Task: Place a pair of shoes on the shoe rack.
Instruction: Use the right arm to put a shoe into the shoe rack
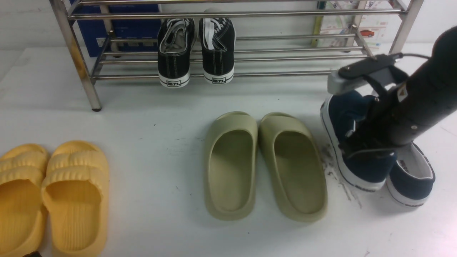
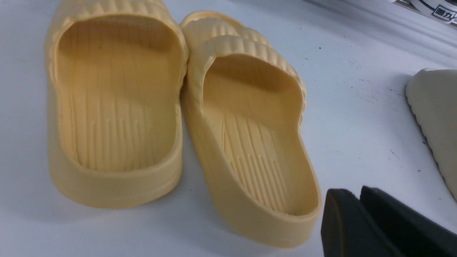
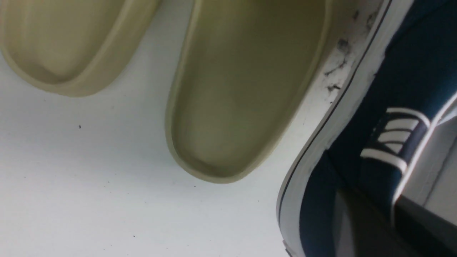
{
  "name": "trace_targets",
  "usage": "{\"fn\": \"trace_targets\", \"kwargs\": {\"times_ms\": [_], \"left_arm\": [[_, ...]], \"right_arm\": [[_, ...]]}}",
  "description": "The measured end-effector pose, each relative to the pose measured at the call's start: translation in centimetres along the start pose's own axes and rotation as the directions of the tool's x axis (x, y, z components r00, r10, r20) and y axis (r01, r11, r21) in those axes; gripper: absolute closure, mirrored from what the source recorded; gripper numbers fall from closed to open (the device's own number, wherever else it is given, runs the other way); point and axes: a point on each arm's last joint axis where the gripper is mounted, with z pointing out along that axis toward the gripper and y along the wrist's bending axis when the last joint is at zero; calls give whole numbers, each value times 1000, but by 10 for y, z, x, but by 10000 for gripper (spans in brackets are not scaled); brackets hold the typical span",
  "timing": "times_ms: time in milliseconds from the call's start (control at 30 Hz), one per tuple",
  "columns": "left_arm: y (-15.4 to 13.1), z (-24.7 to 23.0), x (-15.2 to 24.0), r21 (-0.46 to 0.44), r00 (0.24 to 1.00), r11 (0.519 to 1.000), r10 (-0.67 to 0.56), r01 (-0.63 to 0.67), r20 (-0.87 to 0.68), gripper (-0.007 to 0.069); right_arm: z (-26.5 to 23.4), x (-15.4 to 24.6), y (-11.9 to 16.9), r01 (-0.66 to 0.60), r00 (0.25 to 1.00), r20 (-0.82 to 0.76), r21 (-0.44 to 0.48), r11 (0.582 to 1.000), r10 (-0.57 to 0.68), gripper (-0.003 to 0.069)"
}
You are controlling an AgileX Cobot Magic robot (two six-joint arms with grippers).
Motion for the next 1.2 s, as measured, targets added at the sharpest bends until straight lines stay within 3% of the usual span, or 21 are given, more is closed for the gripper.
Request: {"fn": "trace_targets", "kwargs": {"times_ms": [433, 1200], "left_arm": [[0, 0, 0, 0, 1000, 1000, 0, 0, 0, 543], [0, 0, 0, 0, 1000, 1000, 0, 0, 0, 522]], "right_arm": [[-34, -36, 7, 77, 987, 148, -41, 996, -71, 601], [73, -149, -14, 162, 949, 253, 119, 980, -188, 601]]}}
